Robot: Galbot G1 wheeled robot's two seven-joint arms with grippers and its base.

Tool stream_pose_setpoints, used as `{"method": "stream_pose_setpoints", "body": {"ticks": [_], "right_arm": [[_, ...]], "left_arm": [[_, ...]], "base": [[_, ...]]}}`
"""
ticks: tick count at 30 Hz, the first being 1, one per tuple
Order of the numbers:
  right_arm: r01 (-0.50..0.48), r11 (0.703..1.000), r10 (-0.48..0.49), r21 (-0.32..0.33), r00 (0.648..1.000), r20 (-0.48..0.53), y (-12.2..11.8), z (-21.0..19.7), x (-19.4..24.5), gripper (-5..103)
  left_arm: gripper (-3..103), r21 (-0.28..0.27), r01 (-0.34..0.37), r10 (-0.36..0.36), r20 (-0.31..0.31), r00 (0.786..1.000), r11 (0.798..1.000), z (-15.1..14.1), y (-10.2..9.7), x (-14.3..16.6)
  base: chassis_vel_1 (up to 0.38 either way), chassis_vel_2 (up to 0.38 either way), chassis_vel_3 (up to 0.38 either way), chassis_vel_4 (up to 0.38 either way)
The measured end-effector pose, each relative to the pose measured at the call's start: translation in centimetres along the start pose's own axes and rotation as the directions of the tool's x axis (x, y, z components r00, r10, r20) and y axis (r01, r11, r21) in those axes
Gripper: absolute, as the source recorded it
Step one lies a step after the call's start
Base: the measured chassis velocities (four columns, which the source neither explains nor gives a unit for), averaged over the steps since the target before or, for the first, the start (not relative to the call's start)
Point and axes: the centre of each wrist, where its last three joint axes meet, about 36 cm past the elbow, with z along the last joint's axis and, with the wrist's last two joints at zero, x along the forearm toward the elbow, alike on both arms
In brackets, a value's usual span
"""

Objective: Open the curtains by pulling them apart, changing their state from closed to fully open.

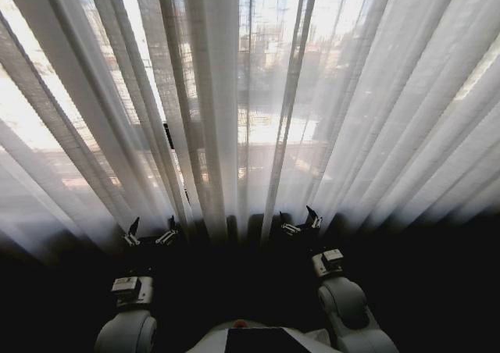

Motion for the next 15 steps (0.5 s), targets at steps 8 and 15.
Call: {"method": "stream_pose_setpoints", "body": {"ticks": [8, 15], "right_arm": [[-0.022, 0.999, 0.021, 0.045, 0.999, 0.033, 1.2, 0.2, 0.1, 100], [-0.018, 0.997, 0.015, 0.076, 0.999, 0.051, 1.4, 0.2, 0.1, 100]], "left_arm": [[100, 0.007, 0.006, -0.006, 0.009, 1.0, 1.0, -0.1, -0.1, 0.0], [100, 0.009, 0.01, -0.011, 0.017, 1.0, 1.0, -0.2, -0.1, 0.1]], "base": [[-0.12, 0.107, 0.115, -0.105], [-0.003, 0.009, 0.01, -0.004]]}}
